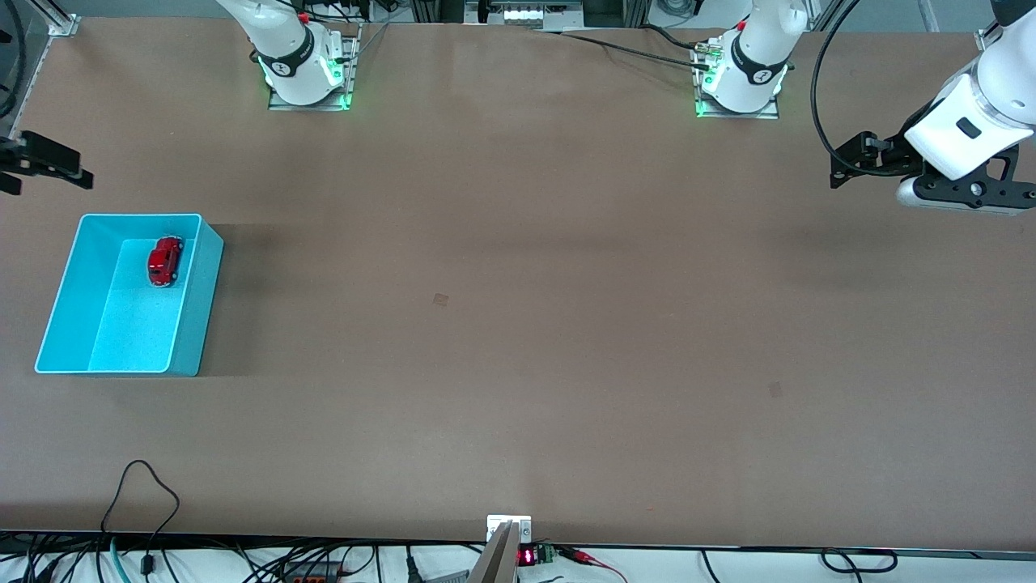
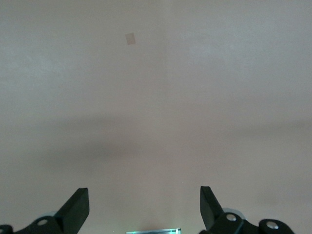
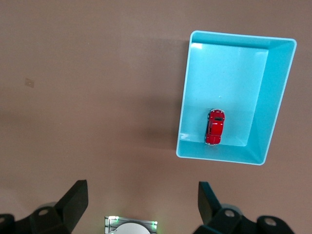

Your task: Wind red beetle toy and store in blue box

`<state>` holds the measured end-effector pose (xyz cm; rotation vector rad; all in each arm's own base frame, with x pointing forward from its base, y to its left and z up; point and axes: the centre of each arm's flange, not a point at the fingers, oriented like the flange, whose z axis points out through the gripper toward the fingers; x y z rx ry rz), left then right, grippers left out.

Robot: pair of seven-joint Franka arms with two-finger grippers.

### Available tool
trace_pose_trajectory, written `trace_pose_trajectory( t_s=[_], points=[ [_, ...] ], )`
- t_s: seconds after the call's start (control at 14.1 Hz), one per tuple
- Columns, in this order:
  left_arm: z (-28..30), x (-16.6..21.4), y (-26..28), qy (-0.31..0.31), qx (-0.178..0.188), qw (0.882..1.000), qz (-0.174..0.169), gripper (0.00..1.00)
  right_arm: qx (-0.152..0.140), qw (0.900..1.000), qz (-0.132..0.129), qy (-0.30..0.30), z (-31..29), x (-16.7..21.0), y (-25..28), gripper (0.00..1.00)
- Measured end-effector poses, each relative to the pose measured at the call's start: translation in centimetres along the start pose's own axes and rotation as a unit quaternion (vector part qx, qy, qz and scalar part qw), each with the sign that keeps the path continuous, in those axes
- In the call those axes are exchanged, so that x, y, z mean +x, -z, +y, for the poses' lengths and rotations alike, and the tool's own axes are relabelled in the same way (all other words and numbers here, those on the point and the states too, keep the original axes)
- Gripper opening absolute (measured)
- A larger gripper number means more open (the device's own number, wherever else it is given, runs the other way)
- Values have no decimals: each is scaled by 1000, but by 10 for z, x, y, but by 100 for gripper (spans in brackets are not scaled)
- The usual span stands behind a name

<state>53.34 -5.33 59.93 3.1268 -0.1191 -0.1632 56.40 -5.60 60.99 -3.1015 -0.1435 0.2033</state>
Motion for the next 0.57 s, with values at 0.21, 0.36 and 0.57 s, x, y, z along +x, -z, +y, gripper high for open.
trace_pose_trajectory(
  t_s=[0.21,0.36,0.57],
  points=[
    [0,0,0,0,0,1000,0,100,-2,1000,-2,3,-6,2,-2,100],
    [0,0,0,0,0,1000,0,100,-2,1000,-2,2,-5,2,-2,100],
    [0,0,0,0,0,1000,0,100,-3,1000,-2,1,-4,1,-2,100]
  ],
)
